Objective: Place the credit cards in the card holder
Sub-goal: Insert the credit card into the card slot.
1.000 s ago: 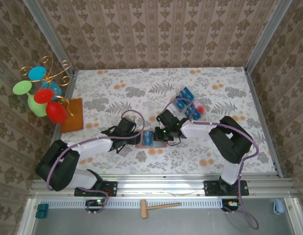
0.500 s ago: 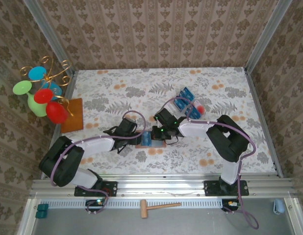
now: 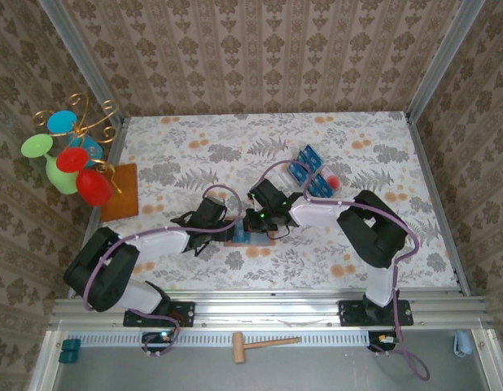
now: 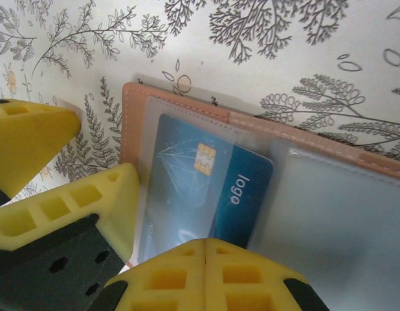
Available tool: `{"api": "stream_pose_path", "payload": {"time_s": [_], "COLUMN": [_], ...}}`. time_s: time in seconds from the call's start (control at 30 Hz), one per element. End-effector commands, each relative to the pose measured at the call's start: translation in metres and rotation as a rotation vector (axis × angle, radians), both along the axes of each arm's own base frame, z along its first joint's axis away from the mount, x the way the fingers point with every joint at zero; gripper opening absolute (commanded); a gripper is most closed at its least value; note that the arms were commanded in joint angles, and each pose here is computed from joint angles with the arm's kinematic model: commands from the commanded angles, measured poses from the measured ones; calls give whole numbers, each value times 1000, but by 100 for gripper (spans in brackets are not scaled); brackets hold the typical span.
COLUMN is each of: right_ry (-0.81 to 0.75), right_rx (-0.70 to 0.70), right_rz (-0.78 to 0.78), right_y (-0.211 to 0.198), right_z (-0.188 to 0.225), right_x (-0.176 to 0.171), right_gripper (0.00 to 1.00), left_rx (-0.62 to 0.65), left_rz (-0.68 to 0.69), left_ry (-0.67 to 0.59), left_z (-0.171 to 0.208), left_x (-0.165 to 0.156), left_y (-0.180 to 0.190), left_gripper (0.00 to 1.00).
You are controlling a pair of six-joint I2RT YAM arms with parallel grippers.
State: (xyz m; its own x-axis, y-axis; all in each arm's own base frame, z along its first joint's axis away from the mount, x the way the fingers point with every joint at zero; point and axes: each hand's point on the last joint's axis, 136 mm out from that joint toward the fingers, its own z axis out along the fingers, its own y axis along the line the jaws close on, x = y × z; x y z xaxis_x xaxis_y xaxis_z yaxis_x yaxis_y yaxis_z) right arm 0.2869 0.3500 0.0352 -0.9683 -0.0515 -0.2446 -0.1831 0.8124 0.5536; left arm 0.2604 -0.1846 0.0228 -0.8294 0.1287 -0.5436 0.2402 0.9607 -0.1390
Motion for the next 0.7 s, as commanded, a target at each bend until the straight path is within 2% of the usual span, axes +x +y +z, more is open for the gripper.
{"api": "stream_pose_path", "payload": {"time_s": [0.0,0.27,0.5,0.67], "right_ry": [24,-8,-39,-28], "right_rx": [-26,-25,-47,-73], "right_rz": [23,23,0,-18], "right_y": [-1,-6,-17,-28], "right_z": [-7,8,18,12], "right_x": [-6,-5,2,4], "right_gripper": [0,0,0,0], "left_rx": [-11,-25,28,25], "left_rz": [7,99,169,162], "left_ry": [19,10,72,93], "left_z": [2,23,6,-3], "left_x": [-5,3,-4,-7], "left_y": [3,22,42,41], "left_gripper": [69,71,67,65]}}
